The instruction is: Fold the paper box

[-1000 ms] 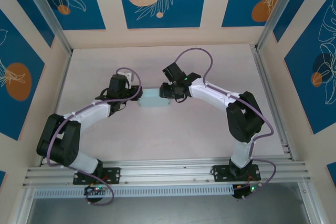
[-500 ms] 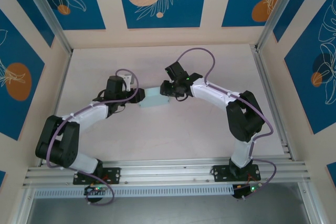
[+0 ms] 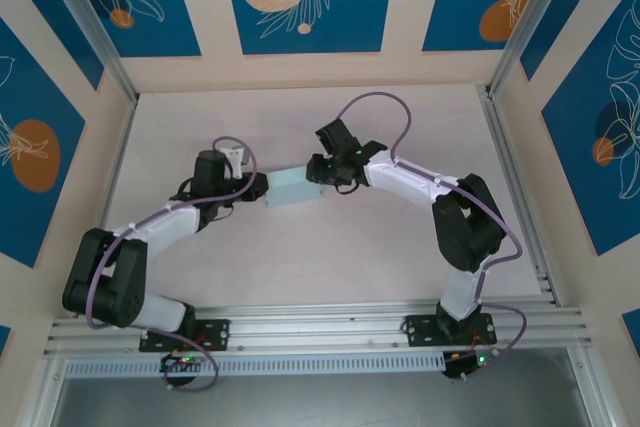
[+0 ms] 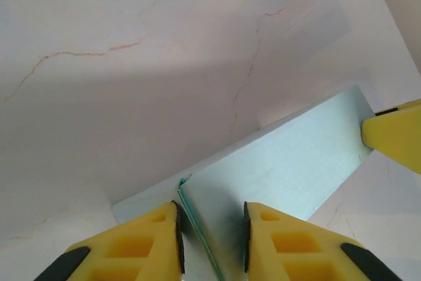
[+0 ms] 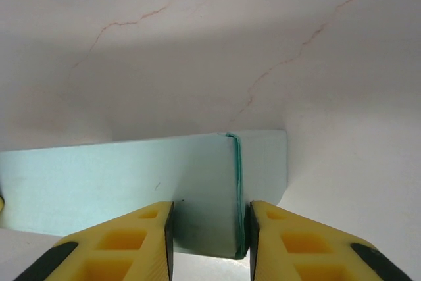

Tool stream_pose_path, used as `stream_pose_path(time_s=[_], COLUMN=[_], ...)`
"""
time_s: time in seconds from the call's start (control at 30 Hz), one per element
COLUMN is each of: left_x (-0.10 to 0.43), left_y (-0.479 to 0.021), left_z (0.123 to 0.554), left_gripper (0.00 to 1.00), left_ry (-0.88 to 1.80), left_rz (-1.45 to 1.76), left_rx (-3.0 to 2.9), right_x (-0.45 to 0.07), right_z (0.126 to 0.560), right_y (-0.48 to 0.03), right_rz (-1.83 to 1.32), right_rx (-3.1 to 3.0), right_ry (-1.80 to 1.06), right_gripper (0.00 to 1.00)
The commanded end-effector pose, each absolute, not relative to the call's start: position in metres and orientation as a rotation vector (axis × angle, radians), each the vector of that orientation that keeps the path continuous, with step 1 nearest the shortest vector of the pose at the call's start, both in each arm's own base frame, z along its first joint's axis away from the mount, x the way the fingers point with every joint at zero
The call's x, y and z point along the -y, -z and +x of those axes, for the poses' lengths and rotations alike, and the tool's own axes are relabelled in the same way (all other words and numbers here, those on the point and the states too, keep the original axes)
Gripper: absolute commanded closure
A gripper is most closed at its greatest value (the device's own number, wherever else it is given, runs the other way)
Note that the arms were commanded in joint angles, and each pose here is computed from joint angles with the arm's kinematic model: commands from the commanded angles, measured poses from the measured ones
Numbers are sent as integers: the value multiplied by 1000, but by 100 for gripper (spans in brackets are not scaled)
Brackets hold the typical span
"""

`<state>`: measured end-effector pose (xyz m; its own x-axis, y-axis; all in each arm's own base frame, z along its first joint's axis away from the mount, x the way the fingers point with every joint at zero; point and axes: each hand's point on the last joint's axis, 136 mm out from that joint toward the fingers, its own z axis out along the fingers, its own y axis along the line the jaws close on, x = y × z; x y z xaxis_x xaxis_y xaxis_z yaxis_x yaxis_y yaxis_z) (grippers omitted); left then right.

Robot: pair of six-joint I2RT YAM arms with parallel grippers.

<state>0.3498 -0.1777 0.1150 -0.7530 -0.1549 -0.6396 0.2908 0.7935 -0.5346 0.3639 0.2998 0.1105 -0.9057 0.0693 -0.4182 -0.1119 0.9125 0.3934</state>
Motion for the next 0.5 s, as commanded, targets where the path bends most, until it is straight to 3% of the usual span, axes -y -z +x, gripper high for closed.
stream_pose_path(time_s=[0.0,0.47], left_x=[196,196], left_y=[-89,-72], left_z=[301,272], left_gripper=[74,72], left_ry=[971,1044], left_rz=[224,163], left_rx=[-2411,-2434], right_x=[-273,-277], right_z=[307,275], right_y=[-42,-44], right_rz=[-52,-127], right_rx=[-2907,-2896], right_ry=[-377,-265], right_gripper=[70,70])
